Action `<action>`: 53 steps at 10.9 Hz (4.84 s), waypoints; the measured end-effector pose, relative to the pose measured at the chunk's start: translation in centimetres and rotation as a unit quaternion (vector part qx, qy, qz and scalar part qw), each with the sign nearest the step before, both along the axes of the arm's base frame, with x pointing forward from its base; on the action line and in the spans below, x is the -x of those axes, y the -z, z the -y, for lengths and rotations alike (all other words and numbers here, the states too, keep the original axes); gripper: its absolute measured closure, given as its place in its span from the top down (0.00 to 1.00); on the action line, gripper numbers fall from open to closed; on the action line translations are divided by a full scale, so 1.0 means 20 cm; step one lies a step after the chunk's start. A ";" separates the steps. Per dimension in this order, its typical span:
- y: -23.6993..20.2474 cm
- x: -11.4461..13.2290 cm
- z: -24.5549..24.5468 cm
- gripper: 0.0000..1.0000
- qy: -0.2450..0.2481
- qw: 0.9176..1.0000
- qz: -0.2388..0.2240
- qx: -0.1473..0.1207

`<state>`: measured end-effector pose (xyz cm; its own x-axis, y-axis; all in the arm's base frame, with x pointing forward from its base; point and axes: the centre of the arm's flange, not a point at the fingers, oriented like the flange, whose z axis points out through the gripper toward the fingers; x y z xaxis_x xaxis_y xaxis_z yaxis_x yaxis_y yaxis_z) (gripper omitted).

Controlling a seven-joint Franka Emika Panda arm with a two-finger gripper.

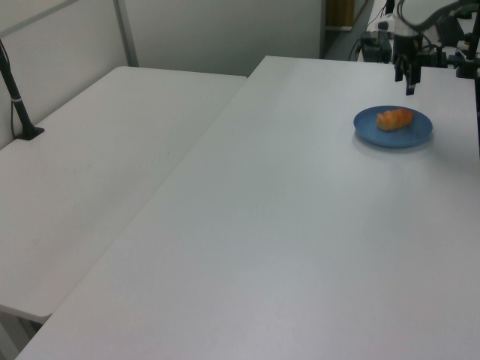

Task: Put the bread on the table
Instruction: 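Lower the gripper and close it around the bread roll, then lift the bread roll off the plate and carry it across the table, then lower the held bread roll onto the bare table surface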

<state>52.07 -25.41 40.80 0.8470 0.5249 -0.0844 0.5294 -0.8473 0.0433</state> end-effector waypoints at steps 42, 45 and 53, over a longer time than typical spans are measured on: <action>0.04 0.35 -3.03 0.24 0.195 0.979 0.026 -0.046; 0.20 0.39 -3.18 0.25 0.220 0.973 0.018 -0.064; 0.37 0.59 -3.48 0.29 0.211 0.975 0.025 -0.065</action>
